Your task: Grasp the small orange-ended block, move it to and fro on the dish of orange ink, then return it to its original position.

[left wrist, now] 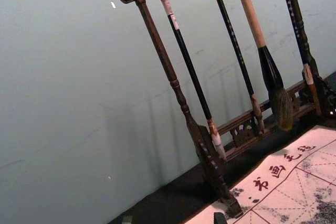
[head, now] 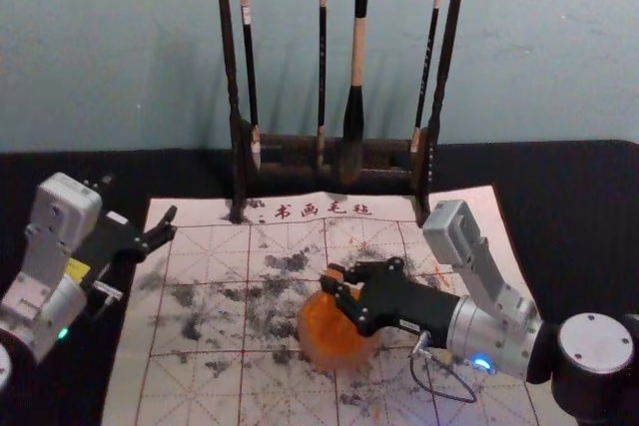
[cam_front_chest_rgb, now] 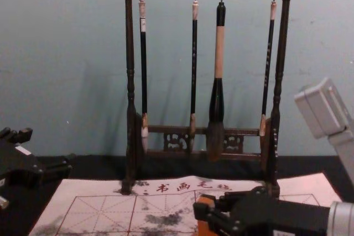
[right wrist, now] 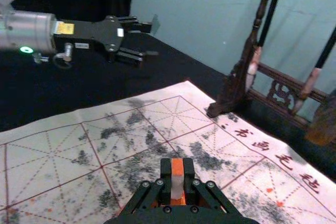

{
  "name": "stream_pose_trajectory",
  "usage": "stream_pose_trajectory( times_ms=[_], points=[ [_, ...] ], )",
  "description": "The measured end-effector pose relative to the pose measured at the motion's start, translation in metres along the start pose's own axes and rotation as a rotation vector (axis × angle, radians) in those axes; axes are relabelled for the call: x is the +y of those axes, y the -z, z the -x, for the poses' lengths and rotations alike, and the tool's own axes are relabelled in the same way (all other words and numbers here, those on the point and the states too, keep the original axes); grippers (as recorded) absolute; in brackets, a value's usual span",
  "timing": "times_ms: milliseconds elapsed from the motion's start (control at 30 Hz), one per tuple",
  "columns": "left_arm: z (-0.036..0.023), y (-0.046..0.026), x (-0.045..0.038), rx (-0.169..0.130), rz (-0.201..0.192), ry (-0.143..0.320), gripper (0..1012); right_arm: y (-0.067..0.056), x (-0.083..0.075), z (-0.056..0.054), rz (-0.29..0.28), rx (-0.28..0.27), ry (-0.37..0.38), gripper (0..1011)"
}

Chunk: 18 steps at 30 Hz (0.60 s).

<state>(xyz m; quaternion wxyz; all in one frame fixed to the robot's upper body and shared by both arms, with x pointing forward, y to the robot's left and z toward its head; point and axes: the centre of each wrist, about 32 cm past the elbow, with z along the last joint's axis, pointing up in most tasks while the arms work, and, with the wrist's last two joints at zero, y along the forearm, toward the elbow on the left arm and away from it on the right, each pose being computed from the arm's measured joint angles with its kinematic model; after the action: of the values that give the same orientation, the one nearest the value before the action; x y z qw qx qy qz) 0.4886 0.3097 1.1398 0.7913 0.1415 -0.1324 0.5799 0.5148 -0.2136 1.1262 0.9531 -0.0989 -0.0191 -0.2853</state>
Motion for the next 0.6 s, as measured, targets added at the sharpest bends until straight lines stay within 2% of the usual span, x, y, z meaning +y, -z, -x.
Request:
stream_pose_trajectory(
  times_ms=[367,600],
  points=[
    [0.0000,0.0000,0.0000,0.000,0.000,0.000,1001,0.003,-0.010,-0.007,0.010,0.011,0.044,80],
    [0.0000,0.0000,0.0000,0.000,0.000,0.000,1001,0.004,-0.019,-0.004,0.014,0.013,0.045,80]
  ],
)
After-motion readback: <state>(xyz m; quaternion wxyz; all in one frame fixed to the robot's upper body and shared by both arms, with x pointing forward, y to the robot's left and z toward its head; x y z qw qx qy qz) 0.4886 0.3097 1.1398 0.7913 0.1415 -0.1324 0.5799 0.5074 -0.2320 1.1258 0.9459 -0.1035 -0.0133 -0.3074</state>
